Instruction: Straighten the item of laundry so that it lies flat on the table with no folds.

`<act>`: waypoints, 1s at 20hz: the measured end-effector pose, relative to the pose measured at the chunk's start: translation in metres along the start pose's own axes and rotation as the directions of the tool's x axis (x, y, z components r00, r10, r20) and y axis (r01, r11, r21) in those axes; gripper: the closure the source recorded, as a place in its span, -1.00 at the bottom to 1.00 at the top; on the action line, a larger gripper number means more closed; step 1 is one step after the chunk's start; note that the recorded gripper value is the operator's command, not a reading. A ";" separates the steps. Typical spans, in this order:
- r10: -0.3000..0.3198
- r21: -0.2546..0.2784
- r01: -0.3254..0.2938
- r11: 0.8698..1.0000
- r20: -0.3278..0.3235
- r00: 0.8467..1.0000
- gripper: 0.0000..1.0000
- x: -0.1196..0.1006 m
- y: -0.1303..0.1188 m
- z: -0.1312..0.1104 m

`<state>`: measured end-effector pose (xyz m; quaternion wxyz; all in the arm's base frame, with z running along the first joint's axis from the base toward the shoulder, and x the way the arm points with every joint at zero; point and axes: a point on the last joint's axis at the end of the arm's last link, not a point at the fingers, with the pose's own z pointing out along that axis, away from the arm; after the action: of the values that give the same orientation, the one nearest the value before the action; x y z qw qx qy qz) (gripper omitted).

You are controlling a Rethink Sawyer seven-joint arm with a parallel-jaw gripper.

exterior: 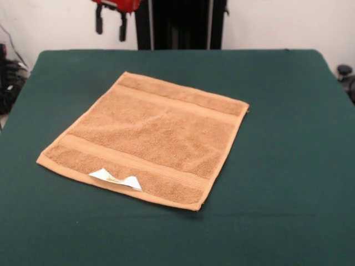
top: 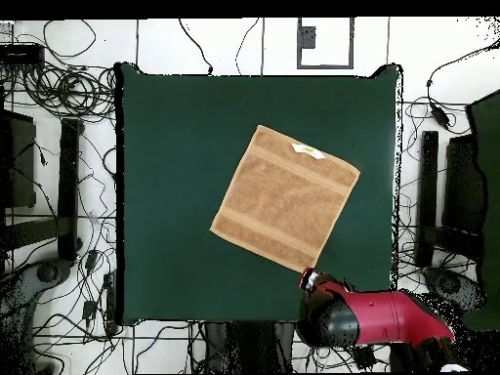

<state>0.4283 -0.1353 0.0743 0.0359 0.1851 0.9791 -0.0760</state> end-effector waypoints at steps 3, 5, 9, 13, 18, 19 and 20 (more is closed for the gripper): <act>0.020 -0.018 -0.019 1.000 0.045 0.999 -1.00 -0.002 -0.022 0.017; 0.050 -0.032 -0.048 0.998 0.063 0.997 -1.00 -0.004 -0.036 0.028; 0.105 -0.045 -0.102 0.994 0.072 0.992 -1.00 -0.005 -0.058 0.049; 0.108 -0.037 -0.106 0.994 0.048 0.993 -1.00 0.001 -0.060 0.062; 0.091 -0.030 -0.090 0.995 0.018 0.996 -1.00 0.012 -0.054 0.069; 0.088 -0.030 -0.087 0.996 0.016 0.996 -1.00 0.013 -0.052 0.069; 0.083 -0.031 -0.083 0.996 0.013 0.996 -1.00 0.014 -0.050 0.070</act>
<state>0.3994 -0.1876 0.0109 0.0489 0.2246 0.9713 -0.0609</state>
